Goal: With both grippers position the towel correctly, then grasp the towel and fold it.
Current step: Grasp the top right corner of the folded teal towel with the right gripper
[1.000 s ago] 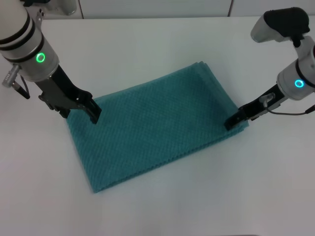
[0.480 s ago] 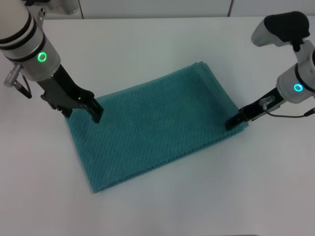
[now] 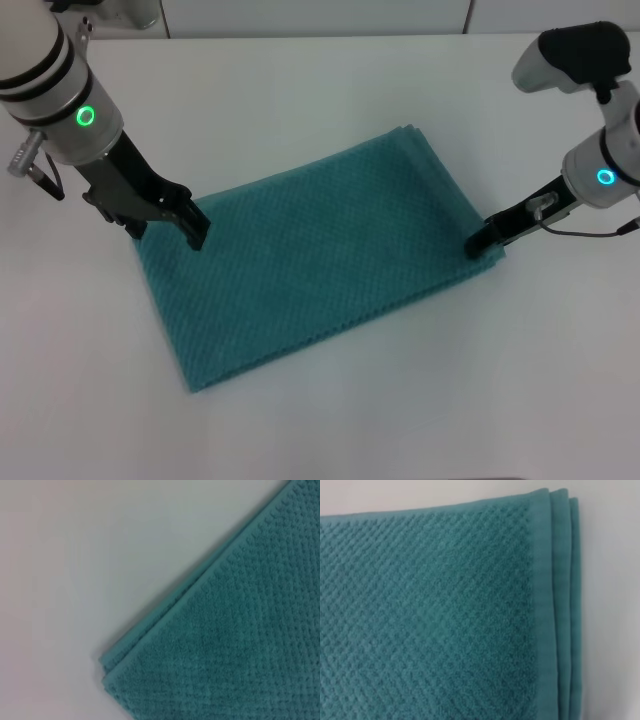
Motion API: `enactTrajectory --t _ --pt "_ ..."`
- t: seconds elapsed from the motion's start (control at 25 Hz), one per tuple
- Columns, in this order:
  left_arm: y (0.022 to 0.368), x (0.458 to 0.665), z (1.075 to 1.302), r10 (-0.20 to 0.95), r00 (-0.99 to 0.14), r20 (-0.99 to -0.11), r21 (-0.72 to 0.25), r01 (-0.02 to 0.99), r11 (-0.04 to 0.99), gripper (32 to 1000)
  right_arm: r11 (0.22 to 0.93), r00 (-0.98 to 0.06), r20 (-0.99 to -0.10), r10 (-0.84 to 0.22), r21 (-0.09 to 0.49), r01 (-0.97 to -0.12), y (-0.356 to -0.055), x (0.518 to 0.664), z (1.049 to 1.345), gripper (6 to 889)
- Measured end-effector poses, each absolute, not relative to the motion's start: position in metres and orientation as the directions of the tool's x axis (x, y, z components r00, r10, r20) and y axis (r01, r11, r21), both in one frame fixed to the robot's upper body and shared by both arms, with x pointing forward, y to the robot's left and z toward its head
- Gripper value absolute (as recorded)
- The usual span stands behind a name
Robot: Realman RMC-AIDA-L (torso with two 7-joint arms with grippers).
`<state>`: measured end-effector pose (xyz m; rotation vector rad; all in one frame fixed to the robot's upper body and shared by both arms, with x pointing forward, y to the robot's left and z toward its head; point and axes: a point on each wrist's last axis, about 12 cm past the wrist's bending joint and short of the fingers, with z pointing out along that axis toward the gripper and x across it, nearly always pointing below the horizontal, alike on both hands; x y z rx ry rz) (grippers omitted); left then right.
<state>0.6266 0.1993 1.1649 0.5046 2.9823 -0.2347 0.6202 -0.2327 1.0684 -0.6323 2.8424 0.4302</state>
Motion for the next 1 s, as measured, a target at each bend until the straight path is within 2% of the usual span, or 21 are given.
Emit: enactTrajectory --t 0.2,0.44,0.52,0.68,1.0 --pt "0.1995 0.6265 1.1646 0.318 -0.939 -0.131 -0.134 0.334 0.933 793 0.866 -0.884 -0.264 -0.385 0.229 -0.445 -0.2354 0.6205 1.0672 512" --pt "0.1998 0.6266 1.1647 0.319 -0.939 -0.132 -0.136 0.336 0.932 792 0.862 -0.876 -0.277 -0.394 0.218 -0.457 -0.2375 0.6215 1.0671 269" --pt "0.2001 0.6266 1.1646 0.319 -0.938 -0.132 -0.137 0.336 0.932 792 0.858 -0.872 -0.282 -0.4 0.219 -0.464 -0.2371 0.6217 1.0672 78" --pt "0.2001 0.6267 1.1646 0.32 -0.938 -0.133 -0.136 0.337 0.932 791 0.848 -0.867 -0.302 -0.397 0.241 -0.472 -0.2349 0.6224 1.0688 63" --pt "0.2004 0.6262 1.1631 0.319 -0.939 -0.127 -0.138 0.335 0.932 791 0.846 -0.865 -0.307 -0.398 0.243 -0.475 -0.2349 0.6227 1.0692 37"
